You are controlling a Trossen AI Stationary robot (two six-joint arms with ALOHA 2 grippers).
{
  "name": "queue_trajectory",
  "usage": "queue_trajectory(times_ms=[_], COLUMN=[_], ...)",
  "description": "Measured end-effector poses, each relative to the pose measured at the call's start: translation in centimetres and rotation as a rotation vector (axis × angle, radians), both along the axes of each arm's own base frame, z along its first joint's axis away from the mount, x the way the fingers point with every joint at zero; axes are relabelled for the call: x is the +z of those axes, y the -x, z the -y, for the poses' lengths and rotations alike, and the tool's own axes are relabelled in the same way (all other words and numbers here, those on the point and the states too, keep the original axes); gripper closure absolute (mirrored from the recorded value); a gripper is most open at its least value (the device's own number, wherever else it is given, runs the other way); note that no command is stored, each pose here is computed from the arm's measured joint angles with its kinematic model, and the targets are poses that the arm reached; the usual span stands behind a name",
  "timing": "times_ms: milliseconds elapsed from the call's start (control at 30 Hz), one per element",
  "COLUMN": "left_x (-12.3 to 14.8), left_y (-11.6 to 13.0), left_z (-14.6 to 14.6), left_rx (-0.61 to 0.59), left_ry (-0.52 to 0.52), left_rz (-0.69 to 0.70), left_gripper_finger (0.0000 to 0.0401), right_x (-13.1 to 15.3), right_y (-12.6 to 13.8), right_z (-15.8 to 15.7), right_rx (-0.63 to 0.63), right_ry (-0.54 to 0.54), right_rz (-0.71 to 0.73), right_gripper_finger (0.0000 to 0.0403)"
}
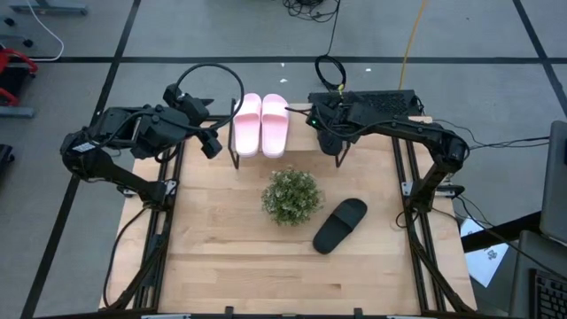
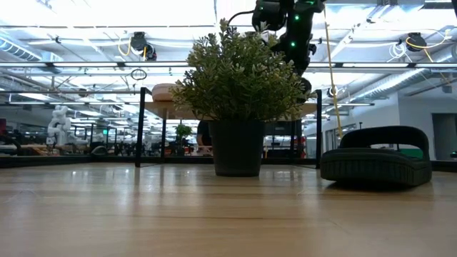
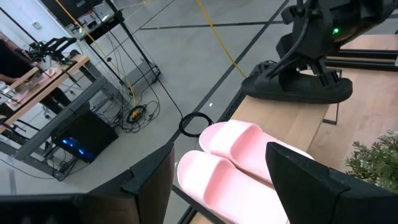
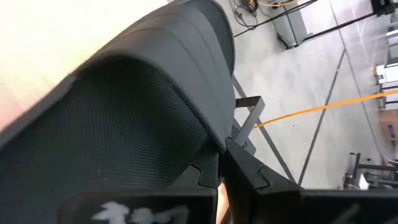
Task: Pick and place slides into the shelf
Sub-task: Put the top black slipper on the shelf
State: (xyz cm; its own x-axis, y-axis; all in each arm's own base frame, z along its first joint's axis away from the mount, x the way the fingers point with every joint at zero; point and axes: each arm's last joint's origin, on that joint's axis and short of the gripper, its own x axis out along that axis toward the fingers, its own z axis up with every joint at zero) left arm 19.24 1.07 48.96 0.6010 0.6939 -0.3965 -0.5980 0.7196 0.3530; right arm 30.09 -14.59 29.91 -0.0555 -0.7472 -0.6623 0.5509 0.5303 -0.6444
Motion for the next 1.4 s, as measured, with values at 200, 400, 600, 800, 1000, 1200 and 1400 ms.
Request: queue_trajectory(times_ms=[200, 400, 600, 800, 1000, 1200, 1400], left_x=[0.00, 0.00, 0.00, 0.00, 0.00, 0.00, 0.00], left_y=[0.00, 0.00, 0.00, 0.00, 0.00, 0.00, 0.00], left_z=[0.00, 0.00, 0.00, 0.00, 0.00, 0.00, 0.00], left_rx=[-0.002, -0.002, -0.002, -0.002, -0.001, -0.001, -0.001], left_ry=[-0.003, -0.003, -0.002, -0.002, -0.001, 0.000, 0.000], left_rz=[-0.003, -0.003, -0.003, -0.002, -0.002, -0.001, -0.001], left_gripper_finger=[0.0146, 0.0146, 0.0146, 0.0146, 0.0146, 0.0146, 0.0146], right_x=[-0.23, -0.22, -0.22, -0.22, -0.23, -0.31, -0.31], right_y=[0.08, 0.06, 0.06, 0.07, 0.06, -0.01, 0.02], right_z=[-0.11, -0.11, -0.11, -0.11, -0.11, -0.14, -0.05], right_rx=[0.001, 0.026, 0.029, 0.031, 0.032, 0.045, 0.042], right_ry=[0.033, 0.032, 0.032, 0.030, 0.028, -0.019, -0.036], right_rz=[-0.042, -0.070, -0.074, -0.076, -0.074, -0.045, -0.029], right_gripper_finger=[0.0403, 0.0403, 0.0403, 0.0403, 0.0402, 0.0390, 0.0387])
